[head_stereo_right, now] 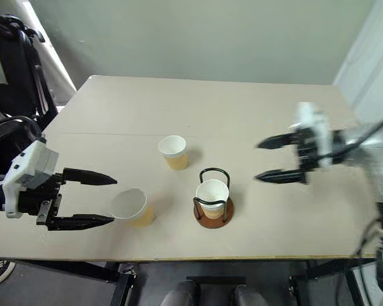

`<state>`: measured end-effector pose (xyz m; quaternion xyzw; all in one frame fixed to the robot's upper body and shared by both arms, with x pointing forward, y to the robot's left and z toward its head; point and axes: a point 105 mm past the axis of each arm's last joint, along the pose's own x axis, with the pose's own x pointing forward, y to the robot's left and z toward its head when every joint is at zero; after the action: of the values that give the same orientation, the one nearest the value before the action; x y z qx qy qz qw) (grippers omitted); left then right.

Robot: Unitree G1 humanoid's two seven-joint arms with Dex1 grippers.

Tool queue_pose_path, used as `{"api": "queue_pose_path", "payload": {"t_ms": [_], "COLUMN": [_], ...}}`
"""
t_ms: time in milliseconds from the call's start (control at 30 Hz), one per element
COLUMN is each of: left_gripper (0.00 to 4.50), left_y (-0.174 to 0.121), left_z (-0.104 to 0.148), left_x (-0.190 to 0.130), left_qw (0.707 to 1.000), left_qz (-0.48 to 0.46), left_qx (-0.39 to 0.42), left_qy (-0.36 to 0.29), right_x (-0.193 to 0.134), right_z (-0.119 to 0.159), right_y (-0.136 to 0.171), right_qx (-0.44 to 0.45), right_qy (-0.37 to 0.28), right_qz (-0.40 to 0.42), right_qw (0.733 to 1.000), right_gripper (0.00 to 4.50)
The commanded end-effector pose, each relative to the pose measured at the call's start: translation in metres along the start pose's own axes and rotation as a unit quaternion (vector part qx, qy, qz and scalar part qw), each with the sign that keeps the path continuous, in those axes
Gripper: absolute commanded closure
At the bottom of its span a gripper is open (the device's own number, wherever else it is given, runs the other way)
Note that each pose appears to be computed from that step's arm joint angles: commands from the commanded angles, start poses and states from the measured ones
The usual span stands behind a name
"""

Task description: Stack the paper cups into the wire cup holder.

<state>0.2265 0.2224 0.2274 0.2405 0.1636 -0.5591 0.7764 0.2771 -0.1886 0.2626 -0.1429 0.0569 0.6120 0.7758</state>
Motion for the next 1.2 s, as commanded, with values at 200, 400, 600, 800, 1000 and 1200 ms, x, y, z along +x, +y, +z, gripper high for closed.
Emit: {"api": "queue_pose_path", "payload": {"t_ms": [200,400,600,800,1000,1200], "left_gripper": [0.00,0.00,0.00,0.00,0.64,2.84], "left_y": [0.011,0.004,-0.004,0.002,0.012,0.016], "left_z": [-0.013,-0.020,-0.038,-0.063,-0.070,-0.060], "left_x": [0.008,0.006,-0.005,-0.005,0.011,0.022], "left_qw": [0.997,0.995,0.985,0.974,0.976,0.981], "left_qz": [-0.006,-0.037,-0.053,-0.040,-0.017,-0.019], "left_qx": [0.050,0.030,0.015,0.026,0.026,0.038], "left_qy": [0.062,0.093,0.163,0.223,0.218,0.191], "right_x": [-0.039,-0.032,-0.035,-0.035,-0.036,-0.038], "right_z": [-0.001,0.003,0.006,0.007,0.008,0.003], "right_y": [0.035,0.042,0.044,0.041,0.039,0.039], "right_qx": [-0.015,-0.019,-0.026,-0.031,-0.037,-0.039], "right_qy": [-0.032,-0.040,-0.039,-0.035,-0.031,-0.017], "right_qz": [-0.050,-0.047,-0.050,-0.056,-0.061,-0.071], "right_qw": [0.998,0.998,0.998,0.997,0.997,0.997], "right_gripper": [0.03,0.03,0.03,0.03,0.00,0.00]}}
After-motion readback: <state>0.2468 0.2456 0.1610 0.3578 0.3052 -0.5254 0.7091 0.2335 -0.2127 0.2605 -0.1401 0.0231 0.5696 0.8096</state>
